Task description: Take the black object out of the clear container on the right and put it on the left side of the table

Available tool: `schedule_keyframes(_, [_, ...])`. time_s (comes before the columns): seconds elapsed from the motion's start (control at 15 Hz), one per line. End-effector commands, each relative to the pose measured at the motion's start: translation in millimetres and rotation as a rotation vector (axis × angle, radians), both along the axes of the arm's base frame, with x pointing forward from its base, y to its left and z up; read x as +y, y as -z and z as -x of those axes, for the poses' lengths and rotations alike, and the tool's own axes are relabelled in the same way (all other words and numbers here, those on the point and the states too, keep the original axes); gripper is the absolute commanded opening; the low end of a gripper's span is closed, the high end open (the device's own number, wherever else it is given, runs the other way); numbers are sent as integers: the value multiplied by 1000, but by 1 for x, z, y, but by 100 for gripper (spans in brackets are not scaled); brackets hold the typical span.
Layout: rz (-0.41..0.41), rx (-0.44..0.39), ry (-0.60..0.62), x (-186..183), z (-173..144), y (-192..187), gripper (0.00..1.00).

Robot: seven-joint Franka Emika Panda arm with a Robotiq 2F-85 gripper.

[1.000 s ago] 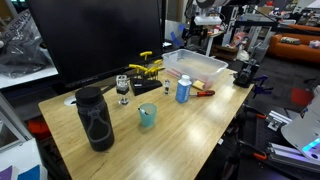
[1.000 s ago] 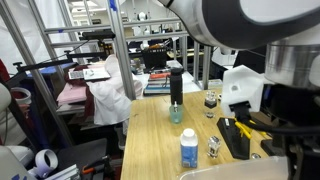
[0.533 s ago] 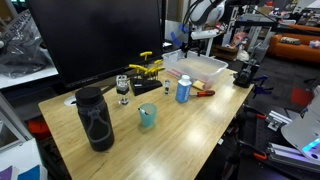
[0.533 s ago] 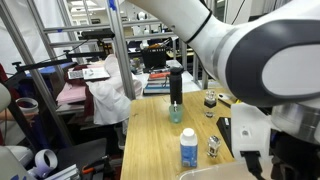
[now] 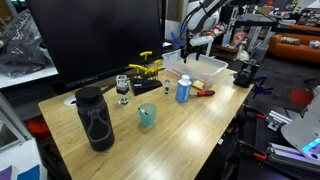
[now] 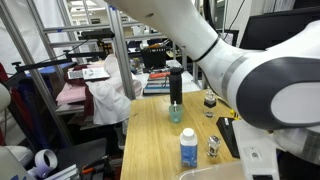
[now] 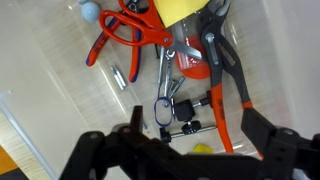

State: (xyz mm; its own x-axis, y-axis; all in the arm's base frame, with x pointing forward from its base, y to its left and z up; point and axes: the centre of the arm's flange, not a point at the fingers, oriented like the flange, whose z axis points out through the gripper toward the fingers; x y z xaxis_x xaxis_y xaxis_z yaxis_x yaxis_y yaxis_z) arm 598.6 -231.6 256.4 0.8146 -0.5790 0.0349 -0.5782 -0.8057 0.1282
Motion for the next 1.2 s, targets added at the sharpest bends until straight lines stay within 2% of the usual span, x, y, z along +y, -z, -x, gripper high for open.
schedule_keyframes(0.0, [1, -1, -2, 0, -1, -1, 100])
schedule_keyframes(0.27, [1, -2, -4, 0, -1, -1, 100])
schedule_keyframes(0.33, [-23, -3, -14, 1, -1, 0, 100])
schedule_keyframes(0.6, [-26, 8, -65, 1, -5, 11, 100])
schedule_keyframes(0.87, [-33, 36, -118, -7, -7, 34, 100])
schedule_keyframes(1.13, [-38, -2, -150, -16, -15, 61, 100])
